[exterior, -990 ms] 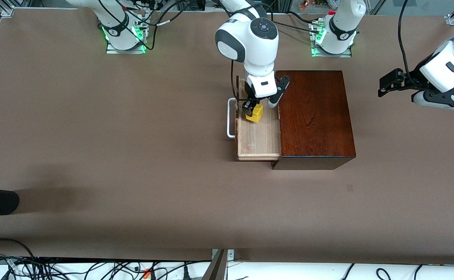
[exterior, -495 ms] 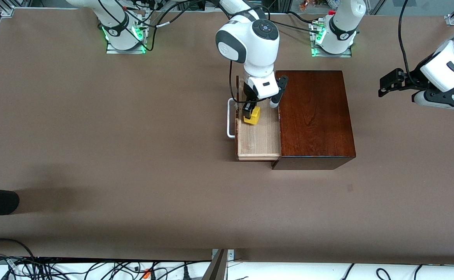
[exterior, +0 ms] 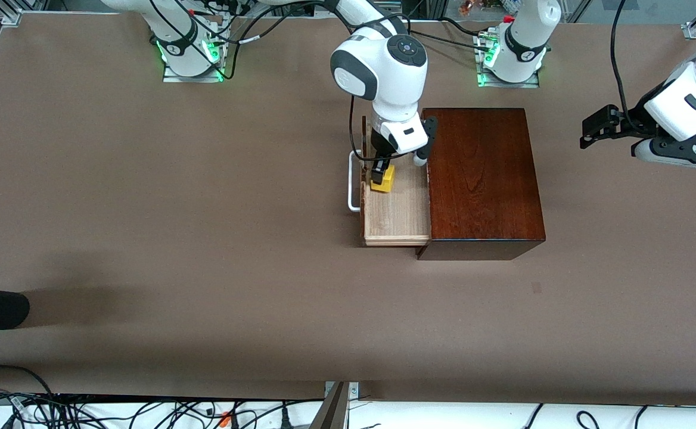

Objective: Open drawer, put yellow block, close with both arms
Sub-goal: 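Lower the yellow cube into the open drawer with the right gripper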

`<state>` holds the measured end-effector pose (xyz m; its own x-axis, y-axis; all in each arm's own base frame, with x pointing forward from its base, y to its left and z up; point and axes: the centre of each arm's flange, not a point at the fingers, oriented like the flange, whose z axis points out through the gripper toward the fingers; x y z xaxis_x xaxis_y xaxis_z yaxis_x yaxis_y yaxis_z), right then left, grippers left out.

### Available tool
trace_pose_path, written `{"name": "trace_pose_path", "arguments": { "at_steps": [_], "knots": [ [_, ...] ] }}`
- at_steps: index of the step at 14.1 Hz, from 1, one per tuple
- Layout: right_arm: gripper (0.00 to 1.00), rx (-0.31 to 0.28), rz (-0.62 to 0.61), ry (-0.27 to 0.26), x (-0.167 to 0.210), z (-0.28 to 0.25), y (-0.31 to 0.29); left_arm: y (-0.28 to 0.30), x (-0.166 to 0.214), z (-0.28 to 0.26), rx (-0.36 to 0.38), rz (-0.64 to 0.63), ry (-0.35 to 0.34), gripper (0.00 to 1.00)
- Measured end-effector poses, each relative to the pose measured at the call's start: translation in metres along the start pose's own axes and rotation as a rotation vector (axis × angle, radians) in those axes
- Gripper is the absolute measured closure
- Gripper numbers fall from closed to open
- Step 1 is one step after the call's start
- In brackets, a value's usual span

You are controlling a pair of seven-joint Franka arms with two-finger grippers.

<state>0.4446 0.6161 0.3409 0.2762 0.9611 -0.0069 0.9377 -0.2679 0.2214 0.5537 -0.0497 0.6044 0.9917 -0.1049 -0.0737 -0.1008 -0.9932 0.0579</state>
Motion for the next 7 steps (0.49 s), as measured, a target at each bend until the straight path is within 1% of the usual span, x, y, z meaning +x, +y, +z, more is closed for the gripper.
{"name": "trace_pose_path", "arguments": {
  "at_steps": [2,6,7],
  "knots": [
    [0.45,0.001,-0.028,-0.004,-0.0006,0.0037,-0.0008,0.0,0.0,0.0,0.0,0.0,0.0,0.0],
    [0.44,0.002,-0.038,-0.005,-0.0006,0.0047,-0.0009,0.0,0.0,0.0,0.0,0.0,0.0,0.0],
    [0.41,0.002,-0.037,-0.007,-0.001,0.0059,-0.0008,0.0,0.0,0.0,0.0,0.0,0.0,0.0]
  ]
}}
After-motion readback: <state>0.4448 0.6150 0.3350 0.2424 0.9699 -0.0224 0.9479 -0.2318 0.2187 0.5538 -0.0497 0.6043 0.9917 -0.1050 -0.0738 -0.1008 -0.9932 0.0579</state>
